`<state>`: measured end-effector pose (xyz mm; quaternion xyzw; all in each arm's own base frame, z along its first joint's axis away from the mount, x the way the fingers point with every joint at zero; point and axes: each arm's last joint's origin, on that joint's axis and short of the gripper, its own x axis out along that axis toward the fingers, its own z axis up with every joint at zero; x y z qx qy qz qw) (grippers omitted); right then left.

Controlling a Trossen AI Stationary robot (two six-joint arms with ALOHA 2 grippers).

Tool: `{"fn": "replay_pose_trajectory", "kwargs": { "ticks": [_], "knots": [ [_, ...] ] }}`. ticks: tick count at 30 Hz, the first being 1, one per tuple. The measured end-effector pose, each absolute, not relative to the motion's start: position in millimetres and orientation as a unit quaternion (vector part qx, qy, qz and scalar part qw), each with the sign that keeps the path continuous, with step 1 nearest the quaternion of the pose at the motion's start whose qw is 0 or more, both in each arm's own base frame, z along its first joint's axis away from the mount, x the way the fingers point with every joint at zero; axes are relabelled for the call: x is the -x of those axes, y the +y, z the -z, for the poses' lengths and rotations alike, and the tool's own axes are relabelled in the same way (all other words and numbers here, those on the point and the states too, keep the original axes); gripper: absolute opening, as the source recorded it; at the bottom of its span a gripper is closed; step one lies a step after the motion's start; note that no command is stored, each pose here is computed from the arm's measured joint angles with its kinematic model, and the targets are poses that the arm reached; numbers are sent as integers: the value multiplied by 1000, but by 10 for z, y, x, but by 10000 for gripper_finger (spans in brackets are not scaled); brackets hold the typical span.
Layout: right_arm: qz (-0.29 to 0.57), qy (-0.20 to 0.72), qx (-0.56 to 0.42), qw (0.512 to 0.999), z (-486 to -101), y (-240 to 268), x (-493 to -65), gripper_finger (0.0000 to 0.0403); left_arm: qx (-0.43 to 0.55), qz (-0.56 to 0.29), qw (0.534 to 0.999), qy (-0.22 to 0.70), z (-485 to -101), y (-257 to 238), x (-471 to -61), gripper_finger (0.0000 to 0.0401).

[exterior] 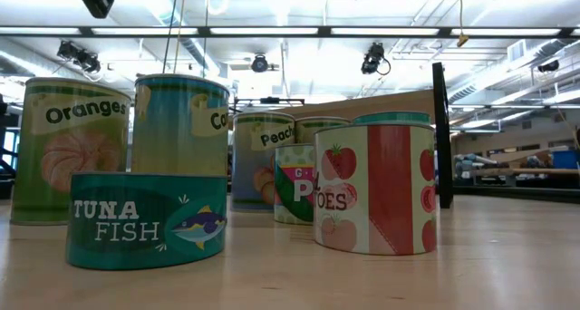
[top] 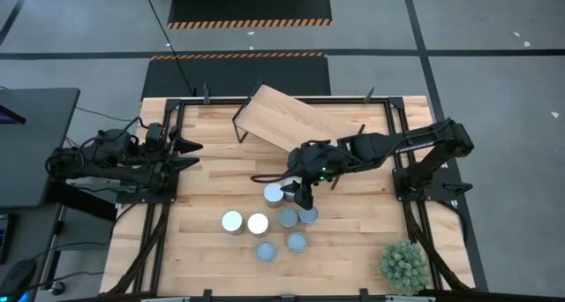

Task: Pick and place cans onto a shelf
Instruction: Put the top canned peas on the shelf

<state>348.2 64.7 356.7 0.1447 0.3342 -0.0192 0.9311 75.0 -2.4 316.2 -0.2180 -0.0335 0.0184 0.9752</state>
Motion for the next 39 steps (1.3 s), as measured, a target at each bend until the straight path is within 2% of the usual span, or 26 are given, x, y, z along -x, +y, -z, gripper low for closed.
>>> {"fn": "replay_pose_trajectory", "kwargs": {
  "ticks": [7,28,32,39],
  "knots": [
    [6,373,-115,921,-3654,751,-3536,216,218,-19,975,-34,-3163,-23,-750,247],
    [-9,390,-90,917,-3658,968,-3469,216,217,-35,975,-31,-3152,-15,-750,247],
    [-1,425,-46,904,-3539,1051,-3449,215,216,-37,975,-20,-3128,-15,-751,247],
    [-17,487,-44,872,-3274,1153,-3529,227,215,-39,976,-11,-3110,-15,-755,247]
  ]
}}
